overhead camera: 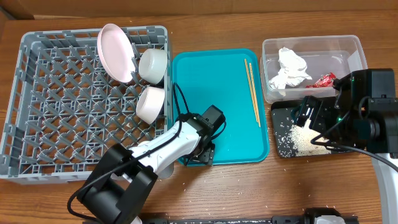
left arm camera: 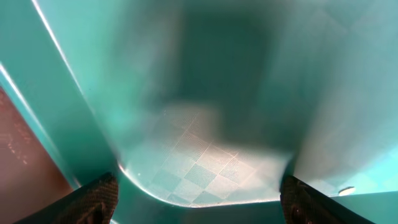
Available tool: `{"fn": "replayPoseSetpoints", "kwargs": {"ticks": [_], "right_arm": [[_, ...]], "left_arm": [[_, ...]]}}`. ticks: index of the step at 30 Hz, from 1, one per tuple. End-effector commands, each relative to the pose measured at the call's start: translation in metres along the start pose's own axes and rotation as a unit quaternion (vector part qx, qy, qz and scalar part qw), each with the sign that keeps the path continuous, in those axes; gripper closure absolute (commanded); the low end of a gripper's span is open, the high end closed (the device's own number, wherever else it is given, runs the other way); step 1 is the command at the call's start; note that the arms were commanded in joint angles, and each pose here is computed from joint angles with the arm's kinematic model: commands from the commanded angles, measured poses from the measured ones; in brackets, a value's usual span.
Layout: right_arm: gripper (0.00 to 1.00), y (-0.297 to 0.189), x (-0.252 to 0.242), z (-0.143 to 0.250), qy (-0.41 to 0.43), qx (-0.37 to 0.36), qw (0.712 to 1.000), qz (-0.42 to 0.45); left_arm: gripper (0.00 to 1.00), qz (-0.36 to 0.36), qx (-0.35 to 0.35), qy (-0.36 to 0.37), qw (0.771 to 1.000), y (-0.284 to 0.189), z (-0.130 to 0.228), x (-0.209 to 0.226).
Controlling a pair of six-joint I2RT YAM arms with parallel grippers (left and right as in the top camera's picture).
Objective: Sort waste into correct bins and load items into the dishwasher
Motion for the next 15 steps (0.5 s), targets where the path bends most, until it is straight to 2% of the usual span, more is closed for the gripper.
{"fn": "replayPoseSetpoints", "kwargs": {"ticks": [1,4,8,11,15], "right_arm": [[0.00,-0.006,0.002,-0.002,-0.005,-0.015,1.000,-0.002],[0.00,-0.006,0.002,-0.002,-0.005,-0.015,1.000,-0.002],[0.00,-0.006,0.002,-0.002,-0.005,-0.015,1.000,-0.002],[0.00,-0.006,0.002,-0.002,-0.005,-0.015,1.000,-0.002],[0.00,-0.006,0.002,-0.002,-0.005,-0.015,1.000,-0.002]], "left_arm": [[0.15,-0.055,-0.010,-0.009,0.998,-0.003,-0.016,0.010],[0.15,-0.026,-0.044,-0.014,0.999,-0.034,-0.039,-0.001],[0.18,0.060,-0.107,-0.023,0.992,-0.084,-0.071,-0.021],[0.25,0.145,-0.170,-0.075,0.972,-0.125,-0.095,-0.037],[0.28,0.201,-0.227,-0.127,0.944,-0.145,-0.115,-0.045]]}}
Point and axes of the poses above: each gripper's point midway between its finger pads, its own y axis out along the fingers, its own x axis along the line the jaws close on, z = x × y, the point moved 10 cm from there along -y, back along the fingers, and after that the axes turned 1 degree about -y, right-handed, at the moved point
